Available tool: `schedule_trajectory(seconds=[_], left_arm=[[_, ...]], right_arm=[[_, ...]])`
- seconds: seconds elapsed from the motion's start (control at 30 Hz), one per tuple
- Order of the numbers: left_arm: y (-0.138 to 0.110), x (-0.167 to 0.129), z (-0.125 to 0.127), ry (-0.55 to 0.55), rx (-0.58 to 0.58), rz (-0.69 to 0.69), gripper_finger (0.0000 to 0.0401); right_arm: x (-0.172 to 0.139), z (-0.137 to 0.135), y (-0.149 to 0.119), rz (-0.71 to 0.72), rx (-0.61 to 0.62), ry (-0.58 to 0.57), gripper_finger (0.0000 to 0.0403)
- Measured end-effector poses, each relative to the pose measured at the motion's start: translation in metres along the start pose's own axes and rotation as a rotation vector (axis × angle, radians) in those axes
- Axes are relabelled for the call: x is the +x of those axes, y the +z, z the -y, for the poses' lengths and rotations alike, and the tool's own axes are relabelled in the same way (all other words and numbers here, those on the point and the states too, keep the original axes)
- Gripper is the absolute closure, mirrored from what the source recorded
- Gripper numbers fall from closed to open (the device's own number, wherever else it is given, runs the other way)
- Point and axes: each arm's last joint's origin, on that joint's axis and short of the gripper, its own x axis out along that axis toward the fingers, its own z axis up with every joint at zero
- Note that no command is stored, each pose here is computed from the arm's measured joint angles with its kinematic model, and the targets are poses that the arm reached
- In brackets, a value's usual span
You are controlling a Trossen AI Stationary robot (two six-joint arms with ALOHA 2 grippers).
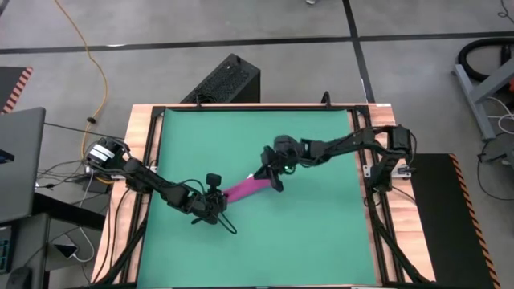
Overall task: Roll towel
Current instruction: Roll the violet towel
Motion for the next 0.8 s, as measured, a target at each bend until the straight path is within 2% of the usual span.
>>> schedule_trajectory(seconds=[0.1, 0.2, 0.3, 0.63, 0.8], left_arm=[[0.000, 0.000, 0.000, 0.000, 0.002, -0.002, 0.0401], [0.000, 0.000, 0.000, 0.000, 0.002, -0.002, 0.0401], [0.000, 0.000, 0.000, 0.000, 0.000, -0.002, 0.0401], [0.000, 0.000, 0.000, 0.002, -0.025, 0.000, 0.0401], [0.000, 0.000, 0.000, 0.002, -0.025, 0.000, 0.0401]], right_arm=[[-0.003, 0.000, -0.018, 0.110, 0.000, 0.007, 0.0358], [-0.009, 0.004, -0.038, 0.148, 0.022, -0.039, 0.0378], [-0.013, 0.007, -0.046, 0.170, 0.030, -0.054, 0.0392], [-0.013, 0.008, -0.053, 0.123, -0.005, -0.097, 0.0387], [0.000, 0.015, -0.068, 0.095, 0.014, -0.102, 0.0387]])
